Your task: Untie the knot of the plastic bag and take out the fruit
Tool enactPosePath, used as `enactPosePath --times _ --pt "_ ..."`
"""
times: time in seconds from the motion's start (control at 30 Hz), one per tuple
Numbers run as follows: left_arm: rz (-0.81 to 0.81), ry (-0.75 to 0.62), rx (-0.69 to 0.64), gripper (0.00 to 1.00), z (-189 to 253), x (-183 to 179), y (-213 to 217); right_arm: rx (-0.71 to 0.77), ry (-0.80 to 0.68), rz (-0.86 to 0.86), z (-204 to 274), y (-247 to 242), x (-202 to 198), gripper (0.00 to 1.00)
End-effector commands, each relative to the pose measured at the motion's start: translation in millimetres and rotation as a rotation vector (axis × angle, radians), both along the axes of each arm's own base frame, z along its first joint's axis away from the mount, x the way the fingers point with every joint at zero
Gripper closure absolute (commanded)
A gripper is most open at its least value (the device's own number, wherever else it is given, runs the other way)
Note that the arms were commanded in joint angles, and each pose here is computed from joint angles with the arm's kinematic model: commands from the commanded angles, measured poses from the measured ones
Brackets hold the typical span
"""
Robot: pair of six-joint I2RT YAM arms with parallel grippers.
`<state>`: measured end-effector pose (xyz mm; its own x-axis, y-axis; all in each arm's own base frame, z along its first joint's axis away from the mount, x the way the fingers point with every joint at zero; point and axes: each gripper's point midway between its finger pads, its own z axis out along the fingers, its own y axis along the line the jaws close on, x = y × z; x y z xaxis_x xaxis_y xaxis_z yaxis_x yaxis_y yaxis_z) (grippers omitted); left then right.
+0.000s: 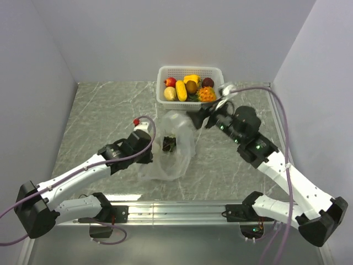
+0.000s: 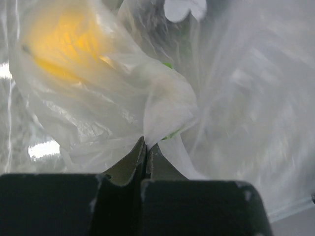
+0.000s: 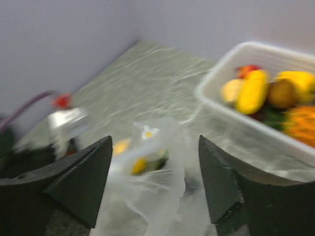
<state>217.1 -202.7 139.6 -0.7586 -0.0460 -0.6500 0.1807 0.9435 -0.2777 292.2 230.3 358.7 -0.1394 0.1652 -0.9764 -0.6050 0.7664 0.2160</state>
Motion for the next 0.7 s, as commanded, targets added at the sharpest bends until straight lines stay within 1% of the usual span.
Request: enactPosePath --times 0.0,0.07,0.1,0.13,0.17,0.27,0.3,0.4,0.47,0.5,0.53,0.6,0.67 --pt "0.128 -0.015 -0.077 0.99 3.1 3.5 5.8 -0.072 0.032 0.171 -24.3 34.1 -38.1 0.26" --pt "0.172 0.000 -0.052 0.99 -8.9 -0.7 16.9 -0.117 0.081 0.254 -50.0 59.2 -55.7 0.28" --pt "0.202 0.003 -0.056 0.99 -11.4 -0.7 20.4 -0.127 0.101 0.277 -58.3 67.3 -60.4 0.31" --pt "0.227 0.000 -0.042 0.99 -17.5 -1.9 27.3 -0.158 0.143 0.294 -79.7 78.2 -60.2 0.32" --pt "0.245 -0.001 -0.043 0.99 -19.8 -2.2 30.2 -0.179 0.167 0.330 -91.4 89.8 -69.2 0.34" --pt "0.302 -0.021 -0.040 0.99 -23.6 -1.8 41.1 -0.232 0.216 0.370 -115.8 114.2 -77.4 0.40" --pt "0.318 -0.028 -0.042 0.99 -23.0 -1.0 43.4 -0.248 0.216 0.394 -121.2 124.9 -86.0 0.40" --pt "0.345 -0.059 -0.037 0.99 -17.4 2.2 49.5 -0.265 0.153 0.392 -113.1 139.1 -96.3 0.40" --pt "0.352 -0.066 -0.034 1.00 -16.4 3.5 50.8 -0.266 0.104 0.377 -99.2 142.8 -98.8 0.40" --pt "0.352 -0.064 -0.030 0.99 -17.1 3.5 50.8 -0.286 0.067 0.342 -93.2 141.1 -96.8 0.40" --pt "0.350 -0.064 -0.031 0.99 -16.9 3.6 50.4 -0.283 0.033 0.351 -80.8 145.6 -106.3 0.40" --pt "0.358 -0.059 -0.025 0.99 -18.6 3.7 51.2 -0.296 -0.011 0.351 -68.8 146.9 -112.2 0.39" --pt "0.360 -0.061 -0.028 0.99 -17.8 3.9 51.4 -0.257 -0.052 0.363 -47.3 147.7 -123.7 0.38"
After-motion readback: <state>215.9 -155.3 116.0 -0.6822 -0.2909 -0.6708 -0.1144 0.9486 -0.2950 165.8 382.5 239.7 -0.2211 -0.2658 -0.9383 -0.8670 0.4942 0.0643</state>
